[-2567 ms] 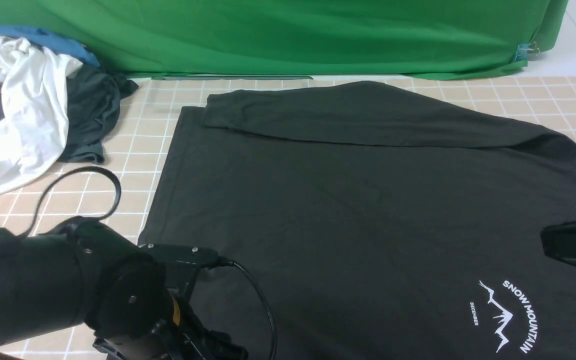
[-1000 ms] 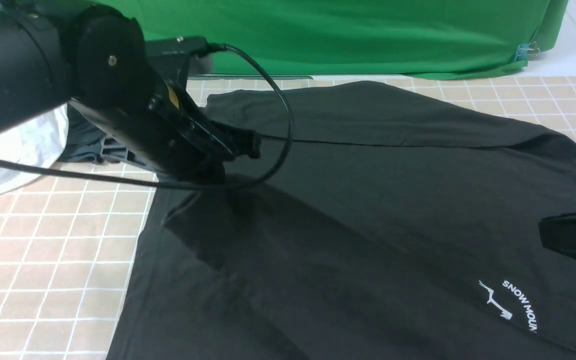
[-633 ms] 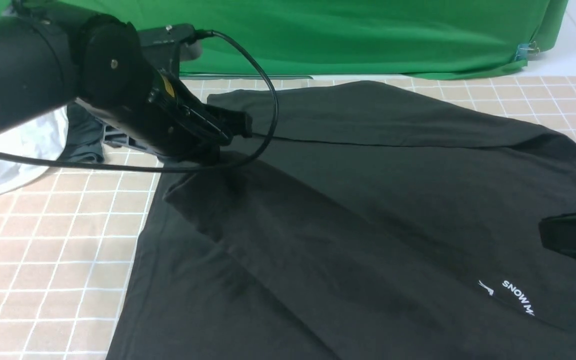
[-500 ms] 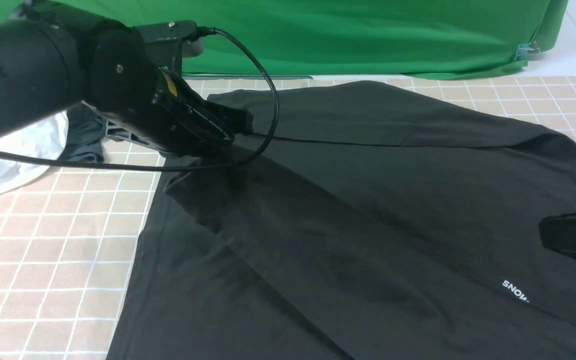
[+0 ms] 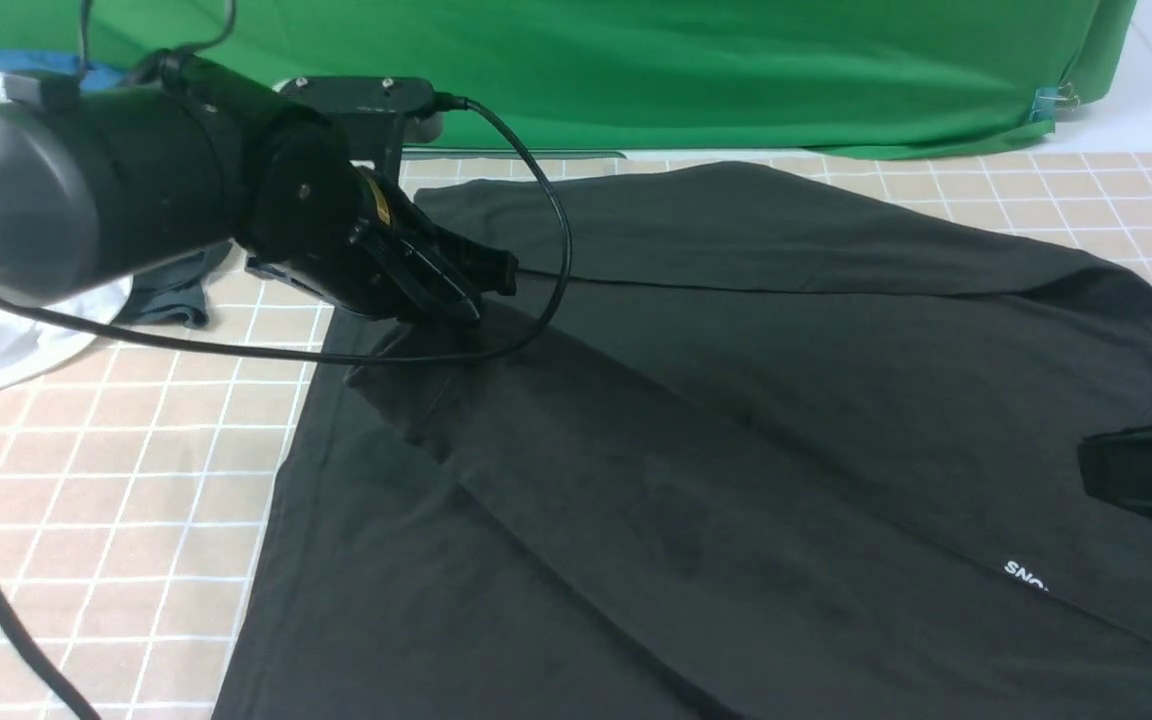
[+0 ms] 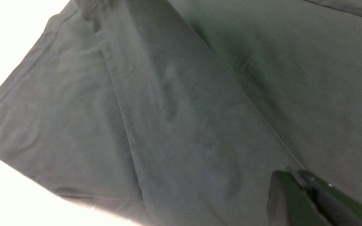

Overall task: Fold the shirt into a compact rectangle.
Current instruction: 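Fold the left side of the black T-shirt inward over its body, then grab the top left corner of the dark shirt with the left gripper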

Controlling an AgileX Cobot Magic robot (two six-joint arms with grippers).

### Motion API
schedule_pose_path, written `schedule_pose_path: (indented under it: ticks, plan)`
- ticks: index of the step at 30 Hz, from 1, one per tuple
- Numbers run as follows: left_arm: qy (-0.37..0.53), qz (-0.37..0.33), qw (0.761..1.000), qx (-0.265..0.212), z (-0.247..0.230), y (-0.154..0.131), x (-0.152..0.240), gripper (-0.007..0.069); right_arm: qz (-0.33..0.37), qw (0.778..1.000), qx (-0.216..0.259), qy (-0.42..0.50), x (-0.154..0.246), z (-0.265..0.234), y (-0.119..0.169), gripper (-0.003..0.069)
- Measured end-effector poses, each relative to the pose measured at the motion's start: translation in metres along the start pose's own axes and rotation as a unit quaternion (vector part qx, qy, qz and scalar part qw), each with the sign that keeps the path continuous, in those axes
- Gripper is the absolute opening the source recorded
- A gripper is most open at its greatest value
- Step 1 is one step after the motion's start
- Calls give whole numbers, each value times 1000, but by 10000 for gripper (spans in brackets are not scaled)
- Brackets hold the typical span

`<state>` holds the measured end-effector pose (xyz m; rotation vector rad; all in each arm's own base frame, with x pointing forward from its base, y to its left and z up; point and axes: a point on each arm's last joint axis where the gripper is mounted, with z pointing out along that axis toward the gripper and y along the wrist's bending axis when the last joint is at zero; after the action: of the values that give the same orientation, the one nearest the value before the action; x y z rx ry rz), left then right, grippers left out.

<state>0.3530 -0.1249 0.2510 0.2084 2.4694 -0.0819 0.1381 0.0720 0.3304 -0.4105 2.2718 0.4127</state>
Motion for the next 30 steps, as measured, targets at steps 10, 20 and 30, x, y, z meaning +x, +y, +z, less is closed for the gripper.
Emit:
schedule_pose_path:
  ticks: [10, 20, 30]
  plan:
    - [13, -39, 999, 13, -29, -1, -8, 260, 1, 999, 2, 53, 6, 10, -1, 50]
    - [155, 7, 966, 208, -71, -87, 104, 11, 0, 995, 54, 82, 7, 19, -12, 50]
    - [178, 81, 951, 240, -49, -162, 177, 128, 5, 995, 57, 80, 7, 19, -12, 50]
